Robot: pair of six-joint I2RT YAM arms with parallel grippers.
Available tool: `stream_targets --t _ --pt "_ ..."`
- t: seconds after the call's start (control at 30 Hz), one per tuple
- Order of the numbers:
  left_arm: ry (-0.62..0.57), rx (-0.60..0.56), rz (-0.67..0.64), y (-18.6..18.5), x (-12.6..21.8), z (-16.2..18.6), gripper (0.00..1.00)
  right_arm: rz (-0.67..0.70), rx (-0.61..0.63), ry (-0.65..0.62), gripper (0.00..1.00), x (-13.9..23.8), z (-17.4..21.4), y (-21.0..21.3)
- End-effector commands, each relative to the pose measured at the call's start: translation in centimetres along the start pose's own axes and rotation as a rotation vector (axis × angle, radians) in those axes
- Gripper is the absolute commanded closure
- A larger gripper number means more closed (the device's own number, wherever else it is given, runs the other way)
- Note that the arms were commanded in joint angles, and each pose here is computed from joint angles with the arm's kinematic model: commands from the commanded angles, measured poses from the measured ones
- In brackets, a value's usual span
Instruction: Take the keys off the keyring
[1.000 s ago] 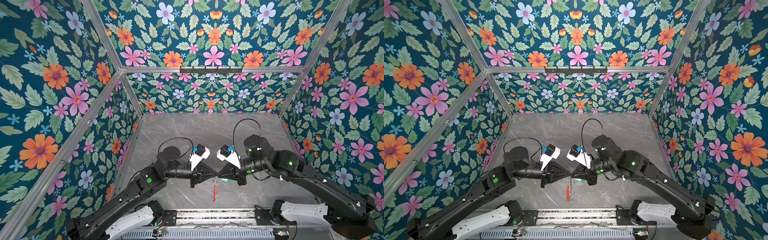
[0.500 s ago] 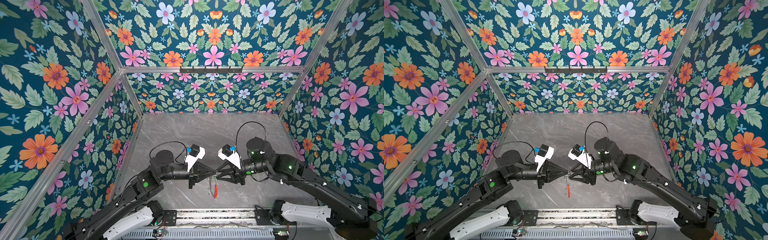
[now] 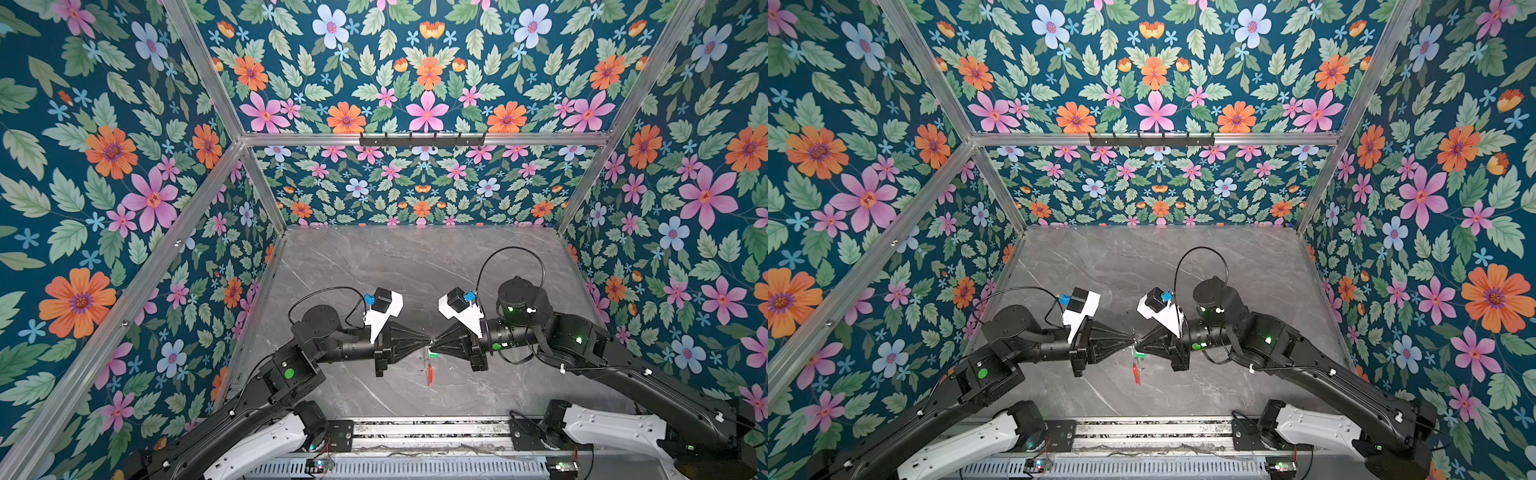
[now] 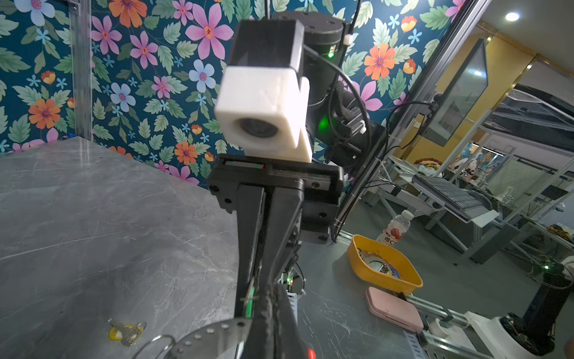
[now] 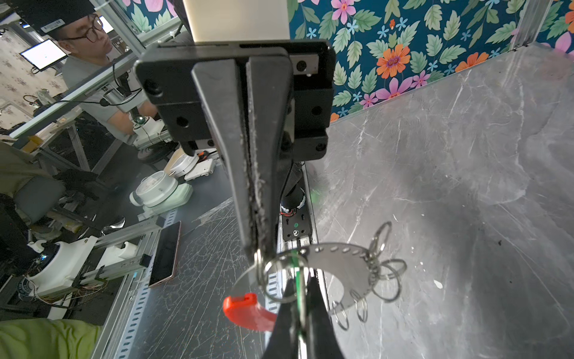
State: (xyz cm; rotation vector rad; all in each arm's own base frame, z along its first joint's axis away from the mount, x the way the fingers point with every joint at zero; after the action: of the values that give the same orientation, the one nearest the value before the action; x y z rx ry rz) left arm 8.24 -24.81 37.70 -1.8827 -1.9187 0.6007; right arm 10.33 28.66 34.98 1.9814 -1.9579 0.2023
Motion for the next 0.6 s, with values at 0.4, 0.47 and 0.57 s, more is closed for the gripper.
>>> stream_targets --t 0.4,0.47,0.57 --pt "-0.279 -0.09 0.085 -1.0 1.4 -2.4 1.0 -0.092 -0.022 -0.048 1.0 -1.8 -0.2 0.0" --pt "-0.299 -0.104 0.098 -1.3 1.7 -2.4 1.0 -0.096 -0.028 -0.045 1.0 -2.1 0.1 -0.1" --pt "-0.339 -0.128 0.108 -1.6 2.4 -2.5 1.0 -0.089 -0.034 -0.049 1.0 -2.2 0.5 -0.2"
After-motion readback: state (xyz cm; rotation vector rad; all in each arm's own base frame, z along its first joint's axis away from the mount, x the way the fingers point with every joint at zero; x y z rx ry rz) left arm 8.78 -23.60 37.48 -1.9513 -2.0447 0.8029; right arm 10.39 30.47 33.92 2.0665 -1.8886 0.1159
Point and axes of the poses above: each gripper's point midway between its finger pads, its own x axis back along the fingers, its own y axis along the line the jaws close on, z = x × y, the point moved 3 cm from there along x, back along the fingers, and after that the axes turned 12 degrees about x, right-handed, at the moved point
